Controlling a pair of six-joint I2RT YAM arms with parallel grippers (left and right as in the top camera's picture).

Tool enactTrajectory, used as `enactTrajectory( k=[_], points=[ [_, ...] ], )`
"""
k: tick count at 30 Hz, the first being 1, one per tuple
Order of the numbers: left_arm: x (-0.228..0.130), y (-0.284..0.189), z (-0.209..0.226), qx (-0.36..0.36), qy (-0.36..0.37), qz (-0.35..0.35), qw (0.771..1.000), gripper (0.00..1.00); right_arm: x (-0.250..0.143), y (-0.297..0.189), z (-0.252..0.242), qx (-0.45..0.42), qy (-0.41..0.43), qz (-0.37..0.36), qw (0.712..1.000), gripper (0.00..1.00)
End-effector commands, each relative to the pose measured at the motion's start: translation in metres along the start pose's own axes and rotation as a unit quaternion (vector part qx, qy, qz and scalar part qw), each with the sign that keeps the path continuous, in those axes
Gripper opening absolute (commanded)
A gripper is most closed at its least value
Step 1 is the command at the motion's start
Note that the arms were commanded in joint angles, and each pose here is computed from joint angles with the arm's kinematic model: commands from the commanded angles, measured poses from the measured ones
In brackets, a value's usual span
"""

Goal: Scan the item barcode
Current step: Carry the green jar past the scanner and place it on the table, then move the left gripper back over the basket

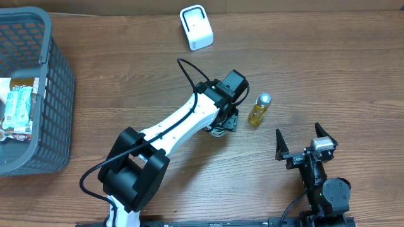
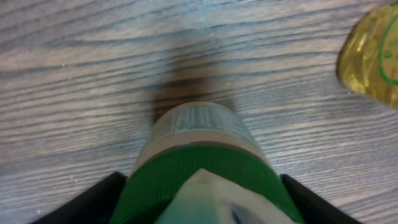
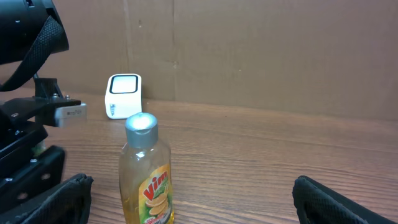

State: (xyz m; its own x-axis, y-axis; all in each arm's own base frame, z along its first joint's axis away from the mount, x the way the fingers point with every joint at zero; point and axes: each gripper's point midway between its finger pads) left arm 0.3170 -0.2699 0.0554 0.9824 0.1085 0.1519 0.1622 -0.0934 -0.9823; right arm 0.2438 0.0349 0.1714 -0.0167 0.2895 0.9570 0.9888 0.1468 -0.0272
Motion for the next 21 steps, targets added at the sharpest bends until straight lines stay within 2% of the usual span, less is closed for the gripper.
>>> enactTrajectory(
  k=[1,6,8,16,19,21],
  points=[
    [-0.002,0.003,-0.004,-0.003,0.0,0.001,1.0,1.0,-0.002,0.0,0.0,-0.001,0.0,-0.001,1.0,1.0],
    [-0.003,0.002,-0.006,-0.01,0.001,0.005,1.0,1.0,-0.002,0.0,0.0,-0.001,0.0,-0.001,1.0,1.0],
    [0.008,-0.008,-0.008,-0.016,0.004,-0.01,1.0,1.0,-0.002,0.0,0.0,-0.001,0.0,-0.001,1.0,1.0],
    [0.101,-0.108,-0.009,-0.076,-0.016,-0.11,0.991,1.0,-0.002,0.0,0.0,-0.001,0.0,-0.001,1.0,1.0],
    [0.13,-0.129,0.011,-0.075,-0.032,-0.14,0.987,1.0,-0.002,0.0,0.0,-0.001,0.0,-0.001,1.0,1.0],
    [0.152,-0.135,0.048,-0.044,-0.069,-0.158,0.984,1.0,-0.002,0.0,0.0,-0.001,0.0,-0.001,1.0,1.0]
  ],
)
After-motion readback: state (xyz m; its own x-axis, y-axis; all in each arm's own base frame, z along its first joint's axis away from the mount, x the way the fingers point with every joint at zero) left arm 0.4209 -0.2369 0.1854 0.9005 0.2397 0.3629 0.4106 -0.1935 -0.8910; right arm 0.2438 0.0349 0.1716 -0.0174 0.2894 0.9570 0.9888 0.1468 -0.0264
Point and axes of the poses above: each gripper's point midway between its finger pads, its own y axis out along the fingers, its own z axis along the line the jaws close on, x = y × z, and after that the axes turned 15 degrees about -y, right-handed
